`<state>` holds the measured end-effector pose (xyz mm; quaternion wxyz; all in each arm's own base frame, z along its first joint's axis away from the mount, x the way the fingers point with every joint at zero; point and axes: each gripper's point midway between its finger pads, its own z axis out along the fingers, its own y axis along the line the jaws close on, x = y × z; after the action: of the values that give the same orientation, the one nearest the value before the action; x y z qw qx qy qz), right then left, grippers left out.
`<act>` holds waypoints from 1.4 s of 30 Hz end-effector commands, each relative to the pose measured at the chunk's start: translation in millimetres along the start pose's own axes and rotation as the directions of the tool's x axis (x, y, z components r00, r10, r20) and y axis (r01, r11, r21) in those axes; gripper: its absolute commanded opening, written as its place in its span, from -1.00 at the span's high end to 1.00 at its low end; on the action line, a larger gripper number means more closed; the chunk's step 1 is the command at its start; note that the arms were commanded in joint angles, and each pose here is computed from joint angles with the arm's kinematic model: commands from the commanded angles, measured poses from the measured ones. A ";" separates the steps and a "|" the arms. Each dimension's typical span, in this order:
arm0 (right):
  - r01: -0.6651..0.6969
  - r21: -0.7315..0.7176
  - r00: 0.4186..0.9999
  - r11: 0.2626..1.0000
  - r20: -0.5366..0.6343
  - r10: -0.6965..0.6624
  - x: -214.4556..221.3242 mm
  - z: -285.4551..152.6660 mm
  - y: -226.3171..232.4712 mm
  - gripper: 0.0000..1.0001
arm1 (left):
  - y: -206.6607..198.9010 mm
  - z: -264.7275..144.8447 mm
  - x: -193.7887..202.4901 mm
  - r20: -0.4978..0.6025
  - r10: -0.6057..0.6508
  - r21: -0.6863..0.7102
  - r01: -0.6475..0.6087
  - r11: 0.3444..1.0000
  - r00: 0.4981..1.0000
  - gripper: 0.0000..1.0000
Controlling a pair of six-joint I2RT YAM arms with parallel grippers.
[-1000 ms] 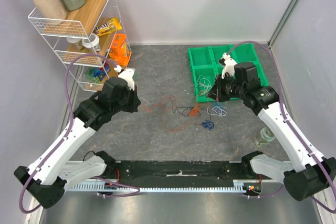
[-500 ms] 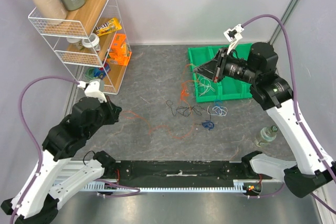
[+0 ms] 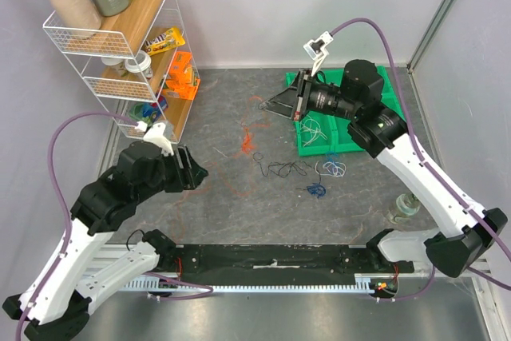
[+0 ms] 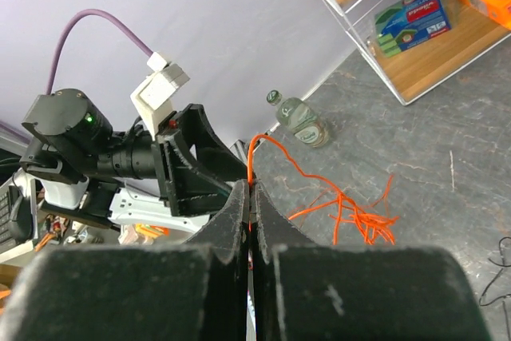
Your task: Untangle the cables
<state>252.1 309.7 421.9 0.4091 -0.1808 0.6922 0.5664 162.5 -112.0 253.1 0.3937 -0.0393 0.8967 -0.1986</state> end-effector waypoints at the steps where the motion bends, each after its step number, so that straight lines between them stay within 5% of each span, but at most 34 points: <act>1: 0.013 -0.037 0.997 0.999 0.076 -0.011 -23.7 5.5 23.8 1.00 | -87.6 -16.9 -16.9 0.045 0.098 0.448 -0.108 0.888 0.994 -0.27; 6: -0.022 -0.019 0.994 1.000 0.110 0.024 -30.6 11.3 25.6 1.00 | -123.5 1.2 -5.2 -0.012 0.080 0.618 -0.056 0.784 0.997 -0.44; 13: -0.047 -0.029 0.991 0.998 0.123 0.050 -35.5 15.6 29.9 1.00 | -115.4 37.7 -20.0 0.103 0.090 0.539 -0.132 0.832 0.991 -0.43; 26: -0.040 -0.045 0.990 0.998 0.134 0.045 -42.9 17.2 38.7 1.00 | -124.8 87.5 -14.5 0.100 0.162 0.541 -0.190 0.819 0.982 -0.41; 29: -0.035 -0.046 0.989 0.998 0.140 0.041 -44.9 17.3 40.2 1.00 | -121.6 96.2 -11.0 0.086 0.172 0.527 -0.191 0.828 0.981 -0.21; 34: -0.005 0.015 0.979 1.000 0.203 0.002 -59.2 10.5 37.2 1.00 | -101.7 103.2 9.9 0.004 0.166 0.464 -0.148 0.873 0.986 0.71; 36: 0.017 0.087 0.968 0.996 0.249 -0.039 -72.7 3.3 33.3 1.00 | -86.5 102.7 20.0 -0.020 0.164 0.418 -0.141 0.898 0.986 0.91; 42: 0.034 0.457 0.898 0.889 0.376 -0.228 -128.2 -41.5 0.7 1.00 | -48.7 88.2 36.2 -0.012 0.104 0.308 -0.095 0.947 0.995 0.97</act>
<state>288.6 299.9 484.0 0.5106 -0.0753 0.6908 0.5063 206.1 -218.0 198.1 0.3769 0.1060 0.8527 -0.3458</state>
